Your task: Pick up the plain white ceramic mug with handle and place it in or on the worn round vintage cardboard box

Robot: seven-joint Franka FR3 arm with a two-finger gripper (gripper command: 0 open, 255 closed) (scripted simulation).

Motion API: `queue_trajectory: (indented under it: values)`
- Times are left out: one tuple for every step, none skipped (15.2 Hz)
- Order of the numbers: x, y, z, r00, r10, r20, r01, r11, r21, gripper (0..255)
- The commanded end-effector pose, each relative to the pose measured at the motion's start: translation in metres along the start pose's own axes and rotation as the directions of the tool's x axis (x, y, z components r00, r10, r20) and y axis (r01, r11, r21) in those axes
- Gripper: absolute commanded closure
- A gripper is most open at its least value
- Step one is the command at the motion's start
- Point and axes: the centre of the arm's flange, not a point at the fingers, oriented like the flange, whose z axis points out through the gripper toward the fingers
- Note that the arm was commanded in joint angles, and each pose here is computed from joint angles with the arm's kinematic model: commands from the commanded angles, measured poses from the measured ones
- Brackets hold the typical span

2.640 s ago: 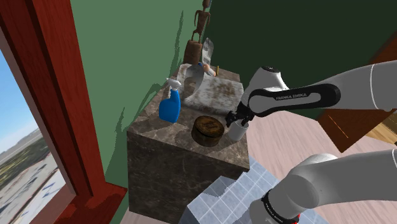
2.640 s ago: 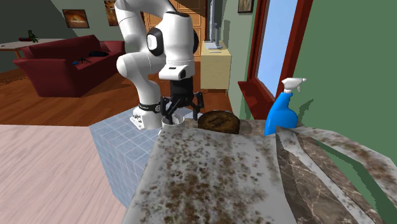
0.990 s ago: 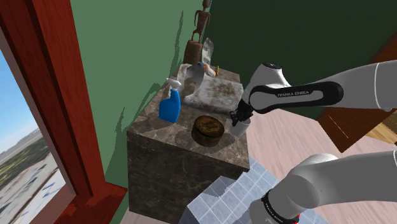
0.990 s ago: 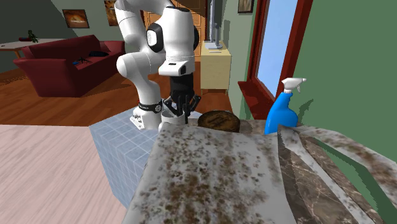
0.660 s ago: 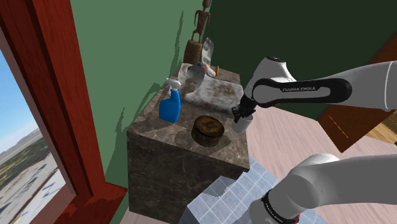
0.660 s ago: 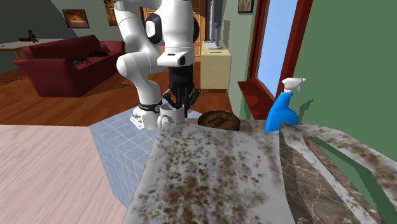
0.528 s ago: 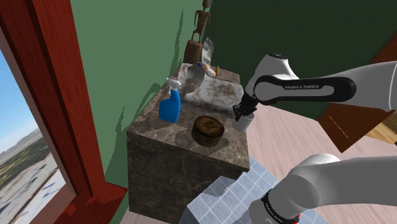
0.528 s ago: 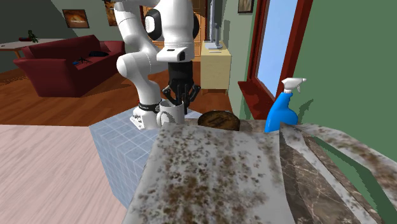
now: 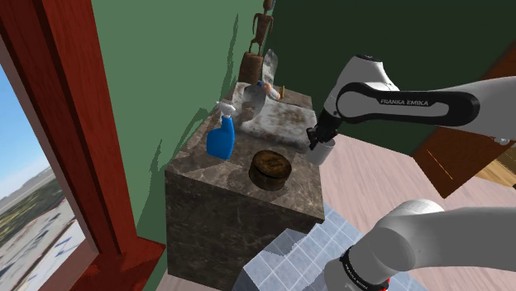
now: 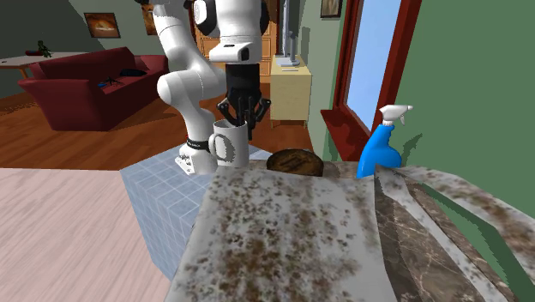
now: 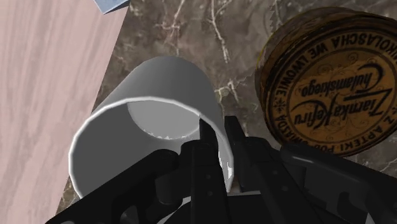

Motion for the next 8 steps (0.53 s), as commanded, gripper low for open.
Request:
queue_trajectory:
  values:
    - [0.002, 0.001, -0.013, 1.0, 0.0, -0.004, 0.0, 1.0, 0.0, 255]
    - [0.002, 0.001, -0.018, 1.0, 0.0, -0.004, 0.0, 1.0, 0.0, 255]
    - [0.003, 0.001, -0.023, 1.0, 0.0, -0.004, 0.0, 1.0, 0.0, 255]
    - [0.004, 0.001, -0.029, 1.0, 0.0, -0.004, 0.0, 1.0, 0.0, 255]
    - [0.004, 0.001, -0.034, 1.0, 0.0, -0.004, 0.0, 1.0, 0.0, 255]
    - [0.005, 0.002, -0.039, 1.0, 0.0, -0.004, 0.0, 1.0, 0.0, 255]
    - [0.005, 0.002, -0.044, 1.0, 0.0, -0.004, 0.0, 1.0, 0.0, 255]
    - [0.006, 0.002, -0.048, 1.0, 0.0, -0.004, 0.0, 1.0, 0.0, 255]
